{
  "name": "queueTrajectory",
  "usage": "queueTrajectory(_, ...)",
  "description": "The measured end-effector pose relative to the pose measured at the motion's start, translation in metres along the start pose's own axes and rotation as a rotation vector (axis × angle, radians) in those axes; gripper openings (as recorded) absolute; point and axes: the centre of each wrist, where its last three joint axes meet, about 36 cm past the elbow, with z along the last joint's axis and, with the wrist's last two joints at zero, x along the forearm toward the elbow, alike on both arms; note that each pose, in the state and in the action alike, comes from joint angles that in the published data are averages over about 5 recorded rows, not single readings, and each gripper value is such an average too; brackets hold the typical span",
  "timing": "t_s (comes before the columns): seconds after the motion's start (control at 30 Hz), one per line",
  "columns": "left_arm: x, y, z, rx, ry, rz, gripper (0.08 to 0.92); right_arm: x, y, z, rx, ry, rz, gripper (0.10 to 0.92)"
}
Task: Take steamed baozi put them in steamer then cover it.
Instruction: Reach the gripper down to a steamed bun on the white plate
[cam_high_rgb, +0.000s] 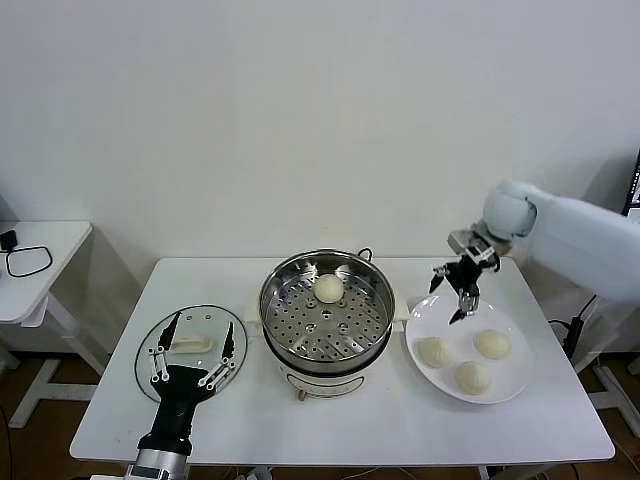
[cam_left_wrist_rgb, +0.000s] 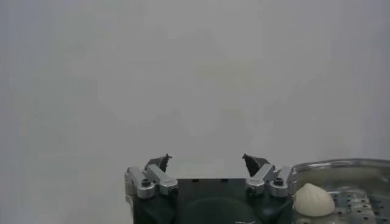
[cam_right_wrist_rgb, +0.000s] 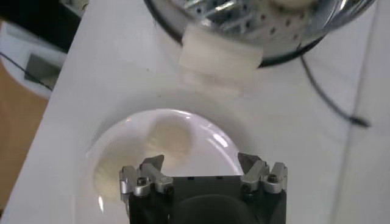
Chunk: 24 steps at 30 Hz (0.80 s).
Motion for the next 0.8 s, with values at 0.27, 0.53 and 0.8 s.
queueTrajectory(0.27, 0.001, -0.001, 0.003, -0.001, 0.007, 0.001, 0.823, -0.043, 0.009, 0.007, -0.057, -0.012, -0.015, 0.823)
queueTrajectory(0.53, 0.000, 0.000, 0.006, -0.008, 0.010, -0.004, 0.823, -0.070, 0.017, 0.010, -0.080, -0.009, -0.035, 0.823)
queueTrajectory(0.8, -0.001, 0.000, 0.007, -0.005, 0.009, -0.008, 0.823, -0.084, 0.022, 0.011, -0.091, -0.005, -0.026, 0.790)
